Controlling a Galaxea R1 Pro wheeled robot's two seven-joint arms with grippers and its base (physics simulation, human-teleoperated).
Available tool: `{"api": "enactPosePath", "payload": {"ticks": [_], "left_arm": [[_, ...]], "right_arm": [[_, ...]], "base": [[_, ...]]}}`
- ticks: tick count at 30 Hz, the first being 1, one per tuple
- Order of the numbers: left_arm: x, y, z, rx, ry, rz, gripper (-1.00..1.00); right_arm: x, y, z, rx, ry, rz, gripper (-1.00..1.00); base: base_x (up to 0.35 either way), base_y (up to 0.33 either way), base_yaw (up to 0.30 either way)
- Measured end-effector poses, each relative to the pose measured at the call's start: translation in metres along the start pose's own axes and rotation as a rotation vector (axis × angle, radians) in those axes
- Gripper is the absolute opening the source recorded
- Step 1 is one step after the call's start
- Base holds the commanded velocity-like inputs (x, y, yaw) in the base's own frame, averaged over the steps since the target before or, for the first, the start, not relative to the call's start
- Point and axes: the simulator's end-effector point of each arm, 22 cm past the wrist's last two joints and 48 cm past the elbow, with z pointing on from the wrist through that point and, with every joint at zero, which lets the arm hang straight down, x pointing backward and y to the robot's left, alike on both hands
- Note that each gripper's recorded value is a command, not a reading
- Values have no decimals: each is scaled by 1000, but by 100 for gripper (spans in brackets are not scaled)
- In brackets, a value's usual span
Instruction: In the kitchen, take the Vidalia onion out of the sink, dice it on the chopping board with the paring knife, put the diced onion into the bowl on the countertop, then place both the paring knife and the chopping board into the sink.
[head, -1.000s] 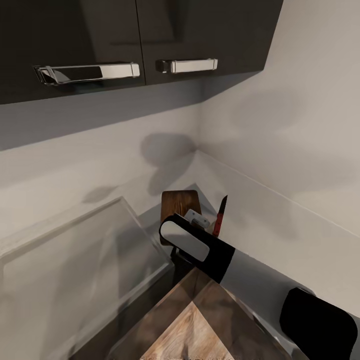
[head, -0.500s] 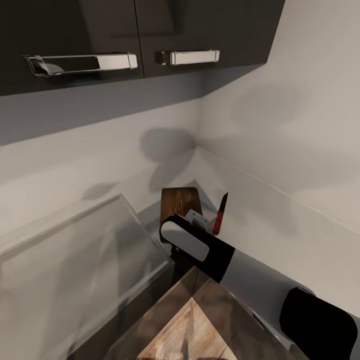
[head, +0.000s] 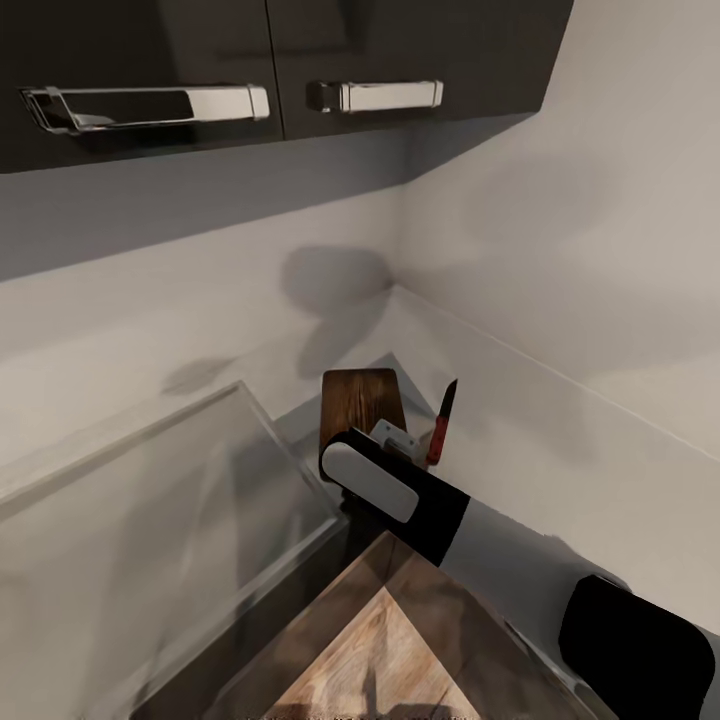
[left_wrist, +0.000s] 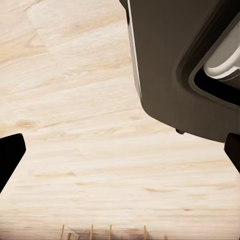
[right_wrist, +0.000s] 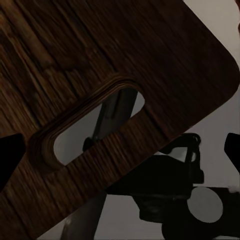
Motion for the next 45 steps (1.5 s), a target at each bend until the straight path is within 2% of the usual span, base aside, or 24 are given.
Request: {"api": "enactPosePath", "payload": {"ticks": [28,45], "left_arm": [[16,6,-1,-16,40,-2,100],[25,10,-2,-26,64,-3,100]], "right_arm": [[15,-5,21,23,38,-4,100],[22,-6,30,28,47,21,100]], "base": [[0,0,0],[0,0,0]]}}
